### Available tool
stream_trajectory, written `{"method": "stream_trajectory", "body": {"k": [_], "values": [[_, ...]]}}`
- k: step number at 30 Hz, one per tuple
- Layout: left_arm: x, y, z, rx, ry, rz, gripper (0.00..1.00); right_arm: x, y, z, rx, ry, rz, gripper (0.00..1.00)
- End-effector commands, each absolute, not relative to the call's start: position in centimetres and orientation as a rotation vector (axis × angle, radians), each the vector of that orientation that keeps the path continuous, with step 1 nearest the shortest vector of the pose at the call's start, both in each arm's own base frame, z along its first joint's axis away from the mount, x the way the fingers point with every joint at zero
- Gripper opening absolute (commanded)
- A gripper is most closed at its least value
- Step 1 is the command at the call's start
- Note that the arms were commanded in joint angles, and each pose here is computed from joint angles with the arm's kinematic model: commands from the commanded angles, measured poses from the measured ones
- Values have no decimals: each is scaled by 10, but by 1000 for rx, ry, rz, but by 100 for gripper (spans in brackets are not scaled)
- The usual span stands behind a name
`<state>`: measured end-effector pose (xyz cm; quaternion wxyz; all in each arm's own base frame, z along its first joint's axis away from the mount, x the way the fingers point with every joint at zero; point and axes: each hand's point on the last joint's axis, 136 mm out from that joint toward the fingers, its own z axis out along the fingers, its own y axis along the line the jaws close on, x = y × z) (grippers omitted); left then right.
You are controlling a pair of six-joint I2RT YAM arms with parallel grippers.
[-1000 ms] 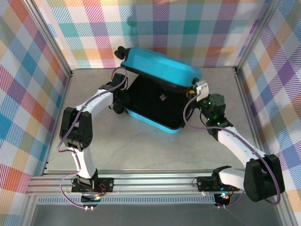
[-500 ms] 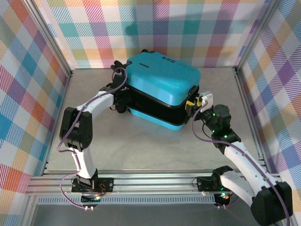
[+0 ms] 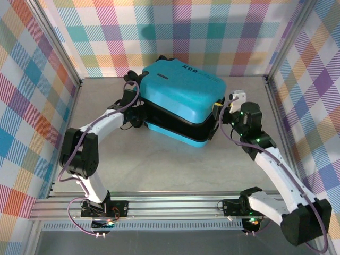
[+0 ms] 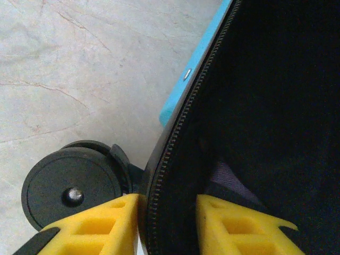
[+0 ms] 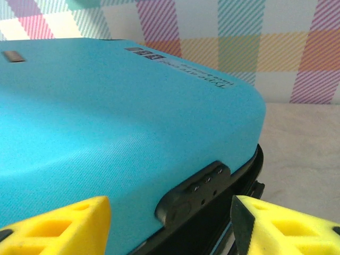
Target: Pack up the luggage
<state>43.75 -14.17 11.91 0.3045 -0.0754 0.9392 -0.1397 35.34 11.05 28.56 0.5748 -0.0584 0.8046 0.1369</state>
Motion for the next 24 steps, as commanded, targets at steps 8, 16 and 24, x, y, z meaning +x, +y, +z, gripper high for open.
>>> {"method": "stream_trajectory", "body": {"k": [8,16,24], "values": [[419,-192,189,-63,2334,-562,33,404,85,297,11,1994,309,64],[381,-216,179,34,2406,-632,33,451,67,281,93,2126,281,70],[356,-228,174,208,2490,-697,36,468,66,266,120,2166,357,74]]}}
